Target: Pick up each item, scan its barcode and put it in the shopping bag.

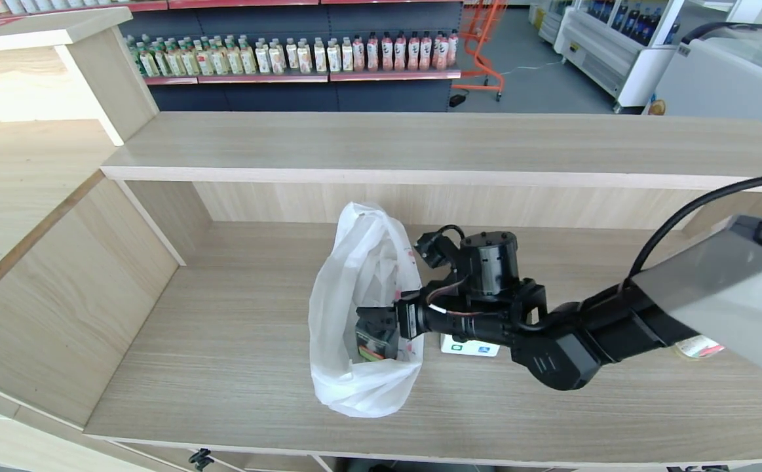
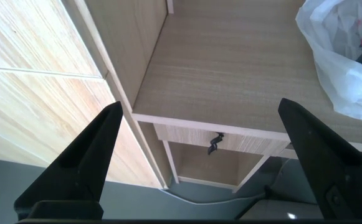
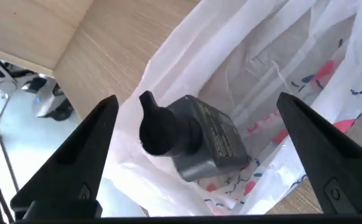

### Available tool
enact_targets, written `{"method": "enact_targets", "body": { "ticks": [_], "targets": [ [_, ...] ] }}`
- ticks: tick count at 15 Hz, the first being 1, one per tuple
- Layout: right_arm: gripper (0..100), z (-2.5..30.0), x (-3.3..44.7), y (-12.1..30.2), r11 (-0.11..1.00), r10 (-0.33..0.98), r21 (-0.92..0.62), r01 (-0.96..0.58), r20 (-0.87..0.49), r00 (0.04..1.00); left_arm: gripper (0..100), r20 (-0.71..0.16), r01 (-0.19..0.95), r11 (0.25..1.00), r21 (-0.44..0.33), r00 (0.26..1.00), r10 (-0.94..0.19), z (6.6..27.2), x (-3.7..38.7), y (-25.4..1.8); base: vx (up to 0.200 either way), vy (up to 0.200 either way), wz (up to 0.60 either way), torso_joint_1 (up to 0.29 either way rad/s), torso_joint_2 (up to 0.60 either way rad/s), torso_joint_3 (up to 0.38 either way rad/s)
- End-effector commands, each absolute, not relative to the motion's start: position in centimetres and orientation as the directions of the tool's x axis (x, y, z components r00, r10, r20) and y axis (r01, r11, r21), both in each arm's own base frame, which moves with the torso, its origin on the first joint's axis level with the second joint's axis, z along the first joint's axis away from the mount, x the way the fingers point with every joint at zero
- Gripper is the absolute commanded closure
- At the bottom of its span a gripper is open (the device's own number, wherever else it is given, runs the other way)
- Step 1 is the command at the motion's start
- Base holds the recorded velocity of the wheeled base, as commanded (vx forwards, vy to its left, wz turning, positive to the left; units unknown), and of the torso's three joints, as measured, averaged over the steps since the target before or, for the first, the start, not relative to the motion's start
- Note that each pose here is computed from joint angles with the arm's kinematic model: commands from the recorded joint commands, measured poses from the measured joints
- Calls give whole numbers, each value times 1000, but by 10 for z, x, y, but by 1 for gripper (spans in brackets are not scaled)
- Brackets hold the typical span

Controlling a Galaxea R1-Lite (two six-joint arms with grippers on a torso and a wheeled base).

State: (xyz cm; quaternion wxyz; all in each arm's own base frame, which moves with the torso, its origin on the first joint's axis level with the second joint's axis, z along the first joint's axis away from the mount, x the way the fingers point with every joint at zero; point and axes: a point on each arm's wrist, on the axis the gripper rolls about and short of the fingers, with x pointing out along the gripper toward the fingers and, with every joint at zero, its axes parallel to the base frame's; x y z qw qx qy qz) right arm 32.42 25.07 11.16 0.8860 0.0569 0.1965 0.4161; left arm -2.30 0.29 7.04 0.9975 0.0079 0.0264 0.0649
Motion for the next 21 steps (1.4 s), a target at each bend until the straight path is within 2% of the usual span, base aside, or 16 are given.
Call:
{"method": "enact_targets", "body": {
  "ticks": [1,3,5,6,8,9,13,21],
  "targets": [
    [0,175,294,197,667,739,392,-634,-243,628,0,-52,-129,991,19,990,130,70,-23,3,0,0,0,0,0,0],
    [0,201,255,157,666,739,434,-607,-269,618,0,-52,-129,991,19,990,130,70,-23,3,0,0,0,0,0,0],
    [0,227,210,117,688,706,461,-560,-247,664,0,-52,-129,991,19,990,130,70,-23,3,0,0,0,0,0,0],
    [0,231,197,99,730,671,404,-551,-271,690,0,-52,-129,991,19,990,130,70,-23,3,0,0,0,0,0,0],
    [0,230,195,93,755,648,363,-546,-288,705,0,-52,-129,991,19,990,130,70,-23,3,0,0,0,0,0,0],
    [0,211,197,56,914,407,162,-373,-383,829,0,-52,-129,991,19,990,130,70,-23,3,0,0,0,0,0,0],
    [0,216,191,41,940,340,159,-302,-359,869,0,-53,-129,991,19,990,130,70,-23,3,0,0,0,0,0,0],
    [0,213,188,38,939,325,243,-243,-397,858,0,-52,-129,991,16,990,130,70,-23,3,0,-200,0,4,2,2]
  ]
}}
